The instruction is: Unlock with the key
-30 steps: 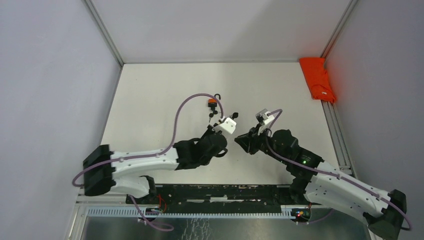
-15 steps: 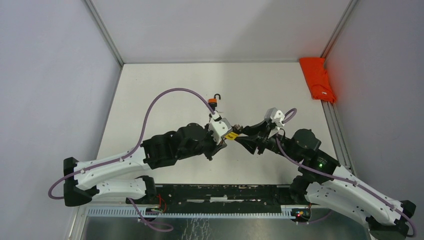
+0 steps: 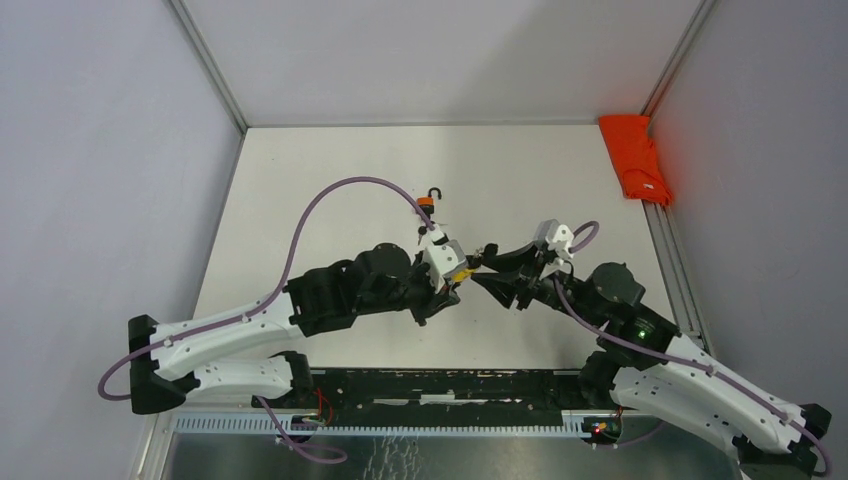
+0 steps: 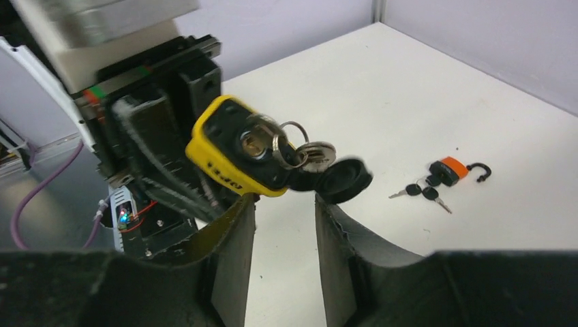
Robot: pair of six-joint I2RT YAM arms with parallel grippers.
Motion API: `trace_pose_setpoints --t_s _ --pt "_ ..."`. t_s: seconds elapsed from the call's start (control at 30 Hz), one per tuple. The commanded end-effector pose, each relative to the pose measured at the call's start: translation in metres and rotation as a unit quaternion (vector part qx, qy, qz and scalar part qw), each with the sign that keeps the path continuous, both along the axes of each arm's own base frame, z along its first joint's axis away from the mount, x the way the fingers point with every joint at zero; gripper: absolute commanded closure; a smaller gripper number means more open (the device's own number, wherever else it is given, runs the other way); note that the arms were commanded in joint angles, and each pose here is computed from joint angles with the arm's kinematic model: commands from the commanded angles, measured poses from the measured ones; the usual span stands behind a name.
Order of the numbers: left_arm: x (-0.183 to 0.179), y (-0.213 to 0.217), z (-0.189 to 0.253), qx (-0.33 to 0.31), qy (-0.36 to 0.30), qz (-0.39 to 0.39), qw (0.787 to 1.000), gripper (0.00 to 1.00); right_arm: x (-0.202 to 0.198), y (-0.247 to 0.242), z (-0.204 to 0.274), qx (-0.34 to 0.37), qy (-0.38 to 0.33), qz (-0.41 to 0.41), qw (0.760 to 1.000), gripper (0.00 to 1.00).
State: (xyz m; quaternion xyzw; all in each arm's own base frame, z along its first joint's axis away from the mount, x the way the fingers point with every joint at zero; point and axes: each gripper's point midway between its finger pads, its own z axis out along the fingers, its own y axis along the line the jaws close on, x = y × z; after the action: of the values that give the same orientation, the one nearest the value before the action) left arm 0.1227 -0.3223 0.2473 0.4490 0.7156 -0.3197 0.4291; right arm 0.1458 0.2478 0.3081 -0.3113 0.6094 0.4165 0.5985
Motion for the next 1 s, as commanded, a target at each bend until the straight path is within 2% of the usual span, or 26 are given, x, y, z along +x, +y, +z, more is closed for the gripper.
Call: trace_pose_setpoints --t_s 0.0,0.1,0.2,0.4,0.57,0.63,0.67,0.77,0.97 --pt "-0.014 -0.023 0.027 -0.058 0.005 -0.047 0.997 0.96 0.014 0.003 0.004 0.005 -0.016 -0.025 1.0 0.6" --pt "-0.013 -0.023 0.029 -0.061 0.002 -0.048 0.997 0.96 0.021 0.002 -0.013 -0.017 -0.002 -0.041 0.999 0.65" --pt "-0.014 -0.025 0.03 -0.067 0.003 -0.053 0.996 0.96 0.026 0.003 -0.028 -0.025 0.006 -0.052 0.998 0.65" --pt "-0.015 -0.03 0.029 -0.075 0.01 -0.062 0.995 0.96 0.039 0.003 -0.045 -0.015 0.021 -0.085 0.996 0.66" --pt "-0.024 -0.036 0.027 -0.091 0.029 -0.086 0.992 0.96 0.051 -0.001 -0.046 0.022 0.018 -0.122 0.992 0.69" --pt "-0.025 -0.038 0.024 -0.092 0.035 -0.088 0.991 0.96 0.058 -0.004 -0.047 0.027 0.017 -0.142 0.989 0.71" --pt "-0.025 -0.039 0.023 -0.093 0.036 -0.09 0.991 0.96 0.06 -0.005 -0.045 0.033 0.015 -0.146 0.989 0.75" --pt "-0.027 -0.039 0.021 -0.095 0.04 -0.093 0.99 0.96 0.055 -0.003 -0.03 0.068 0.009 -0.133 0.989 0.83" --pt "-0.022 -0.037 0.016 -0.098 0.041 -0.086 0.991 0.96 0.035 -0.002 -0.011 0.118 -0.009 -0.086 0.989 0.83"
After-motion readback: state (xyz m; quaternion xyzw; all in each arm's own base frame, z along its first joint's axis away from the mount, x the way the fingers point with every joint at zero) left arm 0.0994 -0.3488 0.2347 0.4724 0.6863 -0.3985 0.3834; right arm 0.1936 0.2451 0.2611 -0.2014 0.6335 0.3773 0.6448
